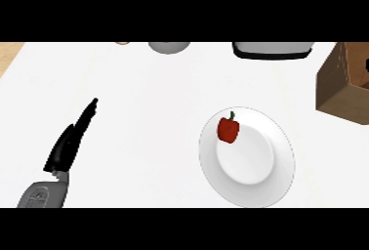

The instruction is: Pick the can from the plate and place it in the cardboard box

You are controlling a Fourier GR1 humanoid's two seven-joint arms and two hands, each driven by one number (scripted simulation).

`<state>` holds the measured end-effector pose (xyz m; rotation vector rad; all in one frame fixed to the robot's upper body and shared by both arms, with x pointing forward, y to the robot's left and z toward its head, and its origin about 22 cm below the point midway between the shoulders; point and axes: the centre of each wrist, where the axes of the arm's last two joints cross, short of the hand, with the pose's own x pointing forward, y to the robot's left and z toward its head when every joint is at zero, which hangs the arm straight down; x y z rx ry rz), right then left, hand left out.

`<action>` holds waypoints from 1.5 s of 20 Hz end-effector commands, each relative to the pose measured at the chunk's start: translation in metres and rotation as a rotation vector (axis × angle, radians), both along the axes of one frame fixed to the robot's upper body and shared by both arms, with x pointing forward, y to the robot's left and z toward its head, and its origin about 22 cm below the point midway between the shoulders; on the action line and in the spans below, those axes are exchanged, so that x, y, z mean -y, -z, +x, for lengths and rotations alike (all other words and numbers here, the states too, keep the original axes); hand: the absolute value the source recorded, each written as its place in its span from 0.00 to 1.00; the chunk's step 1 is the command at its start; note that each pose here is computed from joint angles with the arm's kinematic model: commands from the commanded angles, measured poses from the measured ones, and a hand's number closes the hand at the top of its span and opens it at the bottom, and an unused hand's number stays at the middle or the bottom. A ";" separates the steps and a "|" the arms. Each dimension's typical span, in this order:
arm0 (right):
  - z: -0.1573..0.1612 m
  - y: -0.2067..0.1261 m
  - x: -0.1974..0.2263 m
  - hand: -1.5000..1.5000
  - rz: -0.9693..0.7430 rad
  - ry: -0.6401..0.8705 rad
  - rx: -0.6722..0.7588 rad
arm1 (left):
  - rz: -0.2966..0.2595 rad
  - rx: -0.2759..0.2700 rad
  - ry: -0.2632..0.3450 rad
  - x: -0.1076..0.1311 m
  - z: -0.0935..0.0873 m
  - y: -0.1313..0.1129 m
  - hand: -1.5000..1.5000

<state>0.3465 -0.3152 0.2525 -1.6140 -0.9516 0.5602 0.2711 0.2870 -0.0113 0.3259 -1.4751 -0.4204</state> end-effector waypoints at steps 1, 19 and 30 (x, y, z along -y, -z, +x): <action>0.014 -0.001 0.033 1.00 0.008 0.043 -0.060 | -0.001 -0.001 0.012 0.006 0.023 -0.014 0.50; 0.024 0.100 0.103 0.00 0.545 -0.200 0.222 | 0.004 0.003 0.011 0.010 -0.001 -0.001 0.50; 0.008 0.114 0.145 0.00 0.840 -0.135 0.606 | -0.010 -0.010 0.012 0.008 0.005 -0.001 0.50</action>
